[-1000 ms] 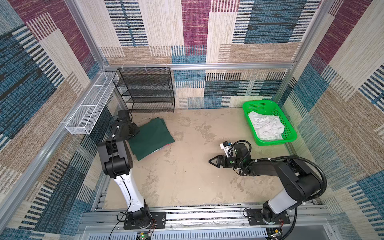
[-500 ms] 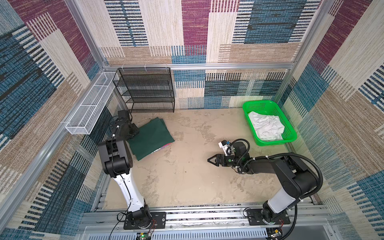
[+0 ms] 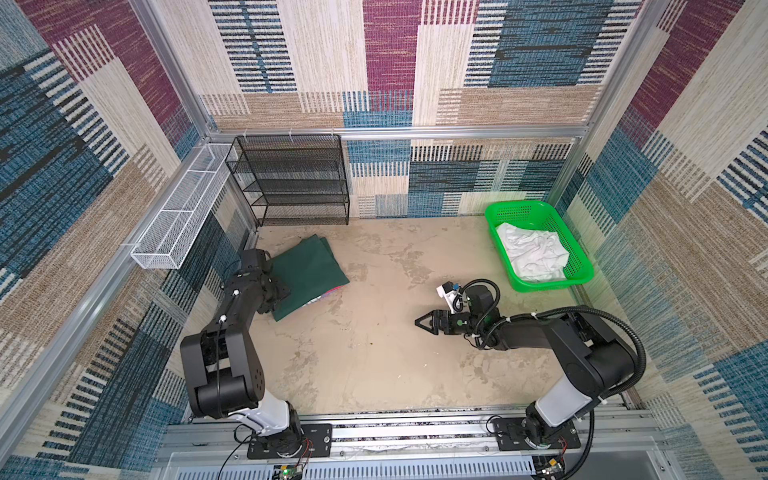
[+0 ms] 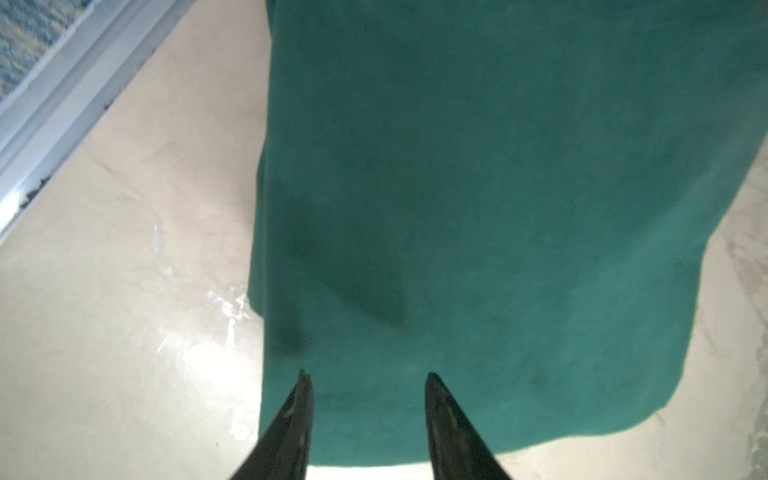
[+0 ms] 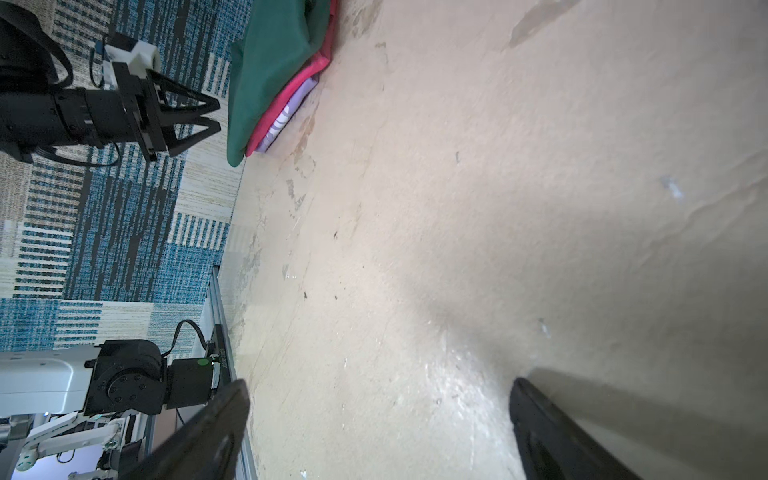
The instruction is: Fold and stack the t-shirts
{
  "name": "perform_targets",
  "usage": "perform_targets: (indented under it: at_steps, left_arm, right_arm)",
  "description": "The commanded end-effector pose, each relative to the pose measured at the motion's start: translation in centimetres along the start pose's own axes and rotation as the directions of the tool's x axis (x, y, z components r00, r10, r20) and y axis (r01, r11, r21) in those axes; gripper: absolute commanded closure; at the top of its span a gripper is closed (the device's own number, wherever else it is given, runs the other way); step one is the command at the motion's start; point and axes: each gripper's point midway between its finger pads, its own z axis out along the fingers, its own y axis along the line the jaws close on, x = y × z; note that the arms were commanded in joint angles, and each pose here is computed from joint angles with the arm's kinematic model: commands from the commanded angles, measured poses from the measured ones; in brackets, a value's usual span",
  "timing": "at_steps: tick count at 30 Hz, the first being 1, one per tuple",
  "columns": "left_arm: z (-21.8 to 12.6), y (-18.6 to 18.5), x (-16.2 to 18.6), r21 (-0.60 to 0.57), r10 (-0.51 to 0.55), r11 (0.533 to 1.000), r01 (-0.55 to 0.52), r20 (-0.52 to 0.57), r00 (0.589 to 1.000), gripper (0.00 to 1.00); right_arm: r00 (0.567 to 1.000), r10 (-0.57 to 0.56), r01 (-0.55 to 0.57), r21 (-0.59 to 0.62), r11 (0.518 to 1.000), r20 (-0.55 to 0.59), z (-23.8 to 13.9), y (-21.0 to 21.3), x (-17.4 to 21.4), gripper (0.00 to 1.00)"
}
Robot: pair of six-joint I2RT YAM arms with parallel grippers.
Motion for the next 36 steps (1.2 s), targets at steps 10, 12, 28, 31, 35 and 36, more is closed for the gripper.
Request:
perform_targets:
  at_steps: [10,12,28,31,35,36]
  left_arm:
    - [0.6,-0.1,0.6,0.014,-0.016,1.0,0.017,-0.021,1.0,0.55]
    - [-1.5,-1.9,-0.9,0.082,-0.002,0.997,-0.002,0.038,0.999,0.57]
    - [1.7,-19.5,-11.1,0.458,0.115,0.868,-0.192,0.191,0.975,0.64]
    - [4.2,-20.7,-12.0,0.455,0.12,0.87,-0.191,0.18,0.976,0.65]
    - [7.3,-21.0,-12.0,0.435,0.104,0.887,-0.151,0.131,0.986,0.66]
    - [8.0,-20.8,-11.9,0.423,0.1,0.895,-0.142,0.12,0.988,0.66]
  right_arm:
    - [1.0,0.009,-0.008,0.013,1.0,-0.005,-0.8,-0.1,1.4,0.01]
    - [1.0,0.011,-0.01,0.013,1.0,-0.013,-0.6,-0.3,1.5,0.01]
    - [0.991,-0.108,0.111,-0.039,0.993,0.085,0.6,4.9,-6.1,0.01]
    - [0.979,-0.155,0.164,-0.057,0.985,0.128,0.7,7.1,-8.1,0.01]
    - [0.971,-0.186,0.2,-0.083,0.976,0.15,0.8,8.7,-9.1,0.01]
    - [0.971,-0.184,0.198,-0.086,0.976,0.149,0.9,8.8,-9.0,0.01]
